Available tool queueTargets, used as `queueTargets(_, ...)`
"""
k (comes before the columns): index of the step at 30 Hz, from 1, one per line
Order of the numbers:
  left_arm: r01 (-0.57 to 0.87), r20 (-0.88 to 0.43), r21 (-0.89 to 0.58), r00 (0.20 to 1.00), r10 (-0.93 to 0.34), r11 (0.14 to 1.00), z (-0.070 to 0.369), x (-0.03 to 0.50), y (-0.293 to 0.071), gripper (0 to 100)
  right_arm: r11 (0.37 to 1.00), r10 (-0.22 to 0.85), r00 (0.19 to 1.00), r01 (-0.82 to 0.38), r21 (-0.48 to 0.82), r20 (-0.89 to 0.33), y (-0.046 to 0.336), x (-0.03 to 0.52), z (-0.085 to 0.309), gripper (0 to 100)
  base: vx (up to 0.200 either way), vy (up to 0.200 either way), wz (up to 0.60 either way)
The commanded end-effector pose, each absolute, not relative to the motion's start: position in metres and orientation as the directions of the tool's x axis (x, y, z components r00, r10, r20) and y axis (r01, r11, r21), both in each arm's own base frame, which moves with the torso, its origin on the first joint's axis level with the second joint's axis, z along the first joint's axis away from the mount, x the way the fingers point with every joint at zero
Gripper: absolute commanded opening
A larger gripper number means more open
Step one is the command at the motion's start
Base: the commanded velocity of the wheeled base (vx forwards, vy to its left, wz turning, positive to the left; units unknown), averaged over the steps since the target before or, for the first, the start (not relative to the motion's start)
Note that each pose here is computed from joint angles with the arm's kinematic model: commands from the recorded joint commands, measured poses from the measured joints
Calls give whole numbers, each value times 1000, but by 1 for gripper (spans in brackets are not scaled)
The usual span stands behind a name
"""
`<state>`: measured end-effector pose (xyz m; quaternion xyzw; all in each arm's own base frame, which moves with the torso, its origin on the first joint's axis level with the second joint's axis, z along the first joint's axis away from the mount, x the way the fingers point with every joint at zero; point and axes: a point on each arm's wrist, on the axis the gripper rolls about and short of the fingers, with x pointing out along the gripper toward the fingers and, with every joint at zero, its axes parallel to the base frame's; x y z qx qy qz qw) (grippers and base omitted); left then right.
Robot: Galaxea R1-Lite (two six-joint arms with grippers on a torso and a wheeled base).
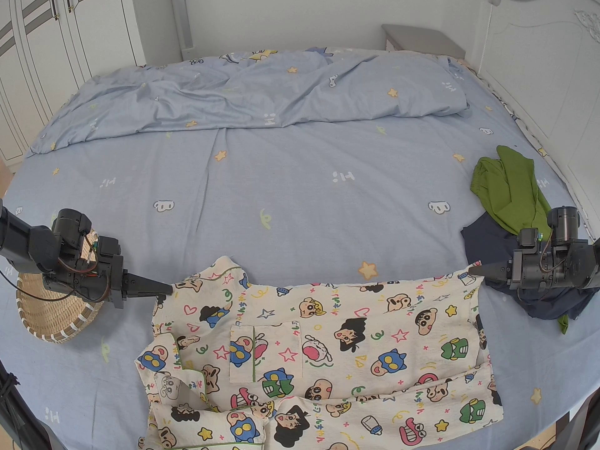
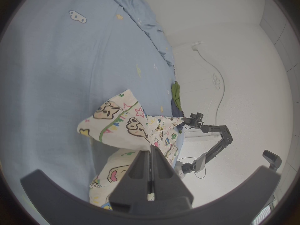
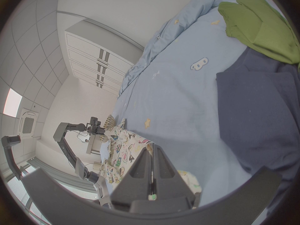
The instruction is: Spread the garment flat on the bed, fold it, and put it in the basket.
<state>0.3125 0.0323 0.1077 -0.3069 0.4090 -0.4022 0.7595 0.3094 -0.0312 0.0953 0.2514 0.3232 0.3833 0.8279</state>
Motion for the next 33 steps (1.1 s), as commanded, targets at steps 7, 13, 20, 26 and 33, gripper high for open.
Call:
queueTargets(7, 364, -349, -808, 339, -873, 464, 105, 276, 35, 0, 580, 796, 492, -449, 680, -353, -28, 267, 98, 0, 0, 0, 0)
queueTargets(13, 336, -352, -819, 343, -871, 464, 96, 257, 36, 0, 581, 794, 487, -429, 691, -365, -26, 248, 95, 0, 0, 0, 0)
queueTargets(20, 314, -353, -821, 378, -856, 477, 86, 240, 43, 0, 589, 785, 490, -404, 700, -379, -29, 229, 87, 0, 0, 0, 0)
queueTargets(26, 297, -354, -825, 390, -850, 480, 88, 219, 41, 0, 594, 778, 491, -375, 711, -391, -31, 219, 81, 0, 0, 0, 0)
queueTargets(33, 282, -357, -833, 382, -852, 475, 86, 196, 34, 0, 599, 771, 494, -348, 721, -401, -32, 204, 75, 0, 0, 0, 0)
